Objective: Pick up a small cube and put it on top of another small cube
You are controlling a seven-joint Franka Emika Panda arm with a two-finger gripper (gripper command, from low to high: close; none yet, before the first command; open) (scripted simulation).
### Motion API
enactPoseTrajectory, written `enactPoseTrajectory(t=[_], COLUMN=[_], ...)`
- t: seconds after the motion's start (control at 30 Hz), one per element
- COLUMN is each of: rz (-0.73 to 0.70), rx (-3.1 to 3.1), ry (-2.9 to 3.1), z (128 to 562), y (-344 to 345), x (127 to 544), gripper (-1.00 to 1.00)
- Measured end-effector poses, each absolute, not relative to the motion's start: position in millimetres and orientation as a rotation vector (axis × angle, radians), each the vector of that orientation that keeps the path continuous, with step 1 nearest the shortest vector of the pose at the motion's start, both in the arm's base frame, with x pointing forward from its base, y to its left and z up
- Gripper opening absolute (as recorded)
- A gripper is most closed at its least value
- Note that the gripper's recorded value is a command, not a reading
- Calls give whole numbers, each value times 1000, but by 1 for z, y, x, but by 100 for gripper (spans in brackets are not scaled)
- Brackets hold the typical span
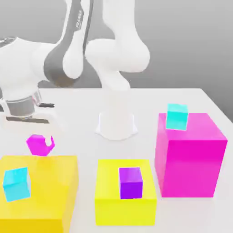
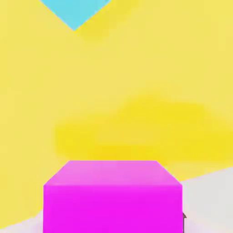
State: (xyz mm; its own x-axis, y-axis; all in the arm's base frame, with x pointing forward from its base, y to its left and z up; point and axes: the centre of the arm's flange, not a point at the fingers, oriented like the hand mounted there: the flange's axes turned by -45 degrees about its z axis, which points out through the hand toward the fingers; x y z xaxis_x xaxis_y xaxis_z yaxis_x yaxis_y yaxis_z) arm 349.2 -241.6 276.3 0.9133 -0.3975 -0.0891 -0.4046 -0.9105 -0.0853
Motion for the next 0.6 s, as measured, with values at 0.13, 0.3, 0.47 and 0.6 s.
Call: enactPoseTrajectory(t=[0.13,0.3,0.47,0.6], rz=[80,34,0,-1], rx=[-2961,-2931,-2913,-2902], ry=[802,1031,1158,1190], z=[303,336,326,297], y=[-246,-246,-233,-240], x=[385,427,458,455], gripper=[-100,-100,-100,100])
